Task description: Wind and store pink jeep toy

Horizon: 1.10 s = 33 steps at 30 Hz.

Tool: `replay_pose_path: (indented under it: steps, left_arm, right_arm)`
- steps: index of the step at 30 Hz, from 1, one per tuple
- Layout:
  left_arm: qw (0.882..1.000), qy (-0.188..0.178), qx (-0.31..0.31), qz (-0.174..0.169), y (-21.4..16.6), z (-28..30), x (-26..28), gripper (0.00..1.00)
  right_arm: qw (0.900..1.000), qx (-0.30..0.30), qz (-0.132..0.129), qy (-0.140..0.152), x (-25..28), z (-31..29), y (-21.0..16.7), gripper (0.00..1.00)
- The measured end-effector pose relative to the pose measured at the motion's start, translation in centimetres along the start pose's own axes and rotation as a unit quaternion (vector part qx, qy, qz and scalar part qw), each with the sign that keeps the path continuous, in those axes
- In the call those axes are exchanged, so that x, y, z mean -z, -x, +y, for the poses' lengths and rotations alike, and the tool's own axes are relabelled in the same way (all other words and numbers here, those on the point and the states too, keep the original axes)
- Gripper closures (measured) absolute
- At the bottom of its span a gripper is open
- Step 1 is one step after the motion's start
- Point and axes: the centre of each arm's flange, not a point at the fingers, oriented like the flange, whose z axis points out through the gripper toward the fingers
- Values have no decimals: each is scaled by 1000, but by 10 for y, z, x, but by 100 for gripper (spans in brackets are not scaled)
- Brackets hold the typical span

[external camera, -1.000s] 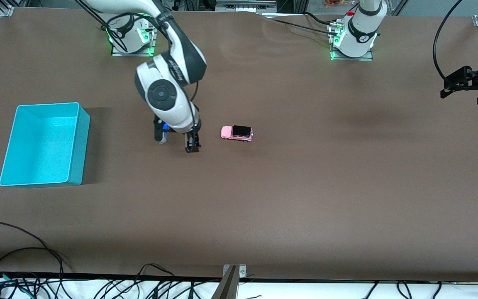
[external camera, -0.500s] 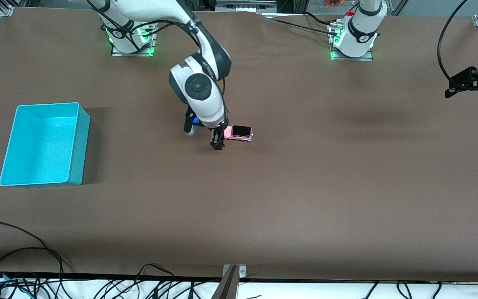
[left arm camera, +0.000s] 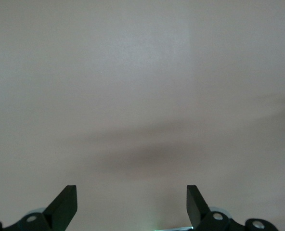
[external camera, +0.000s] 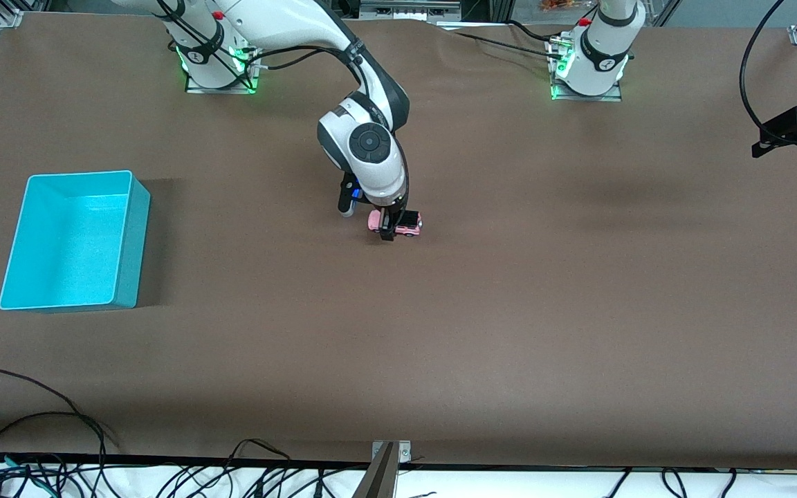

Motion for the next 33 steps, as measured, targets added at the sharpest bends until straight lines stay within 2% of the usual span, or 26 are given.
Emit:
replay_pose_path:
  steps: [14, 19, 23, 24, 33]
  left_arm:
    - [1000, 1, 2, -2, 1, -2, 1, 0]
    - [1000, 1, 2, -2, 1, -2, 1, 0]
    - [1000, 1, 2, -2, 1, -2, 1, 0]
    - [1000, 1, 2, -2, 1, -2, 1, 0]
    - [1000, 2, 2, -7, 2, -1, -1, 0]
  right_arm:
    - [1000, 10, 16, 9, -27, 21, 9, 0]
    - [1000, 7, 19, 7, -29, 18, 6, 20]
    - [1000, 4, 20, 4, -28, 13, 4, 41]
    - [1000, 4, 20, 3, -28, 13, 4, 49]
    - [999, 12, 29, -19, -13, -5, -1, 49]
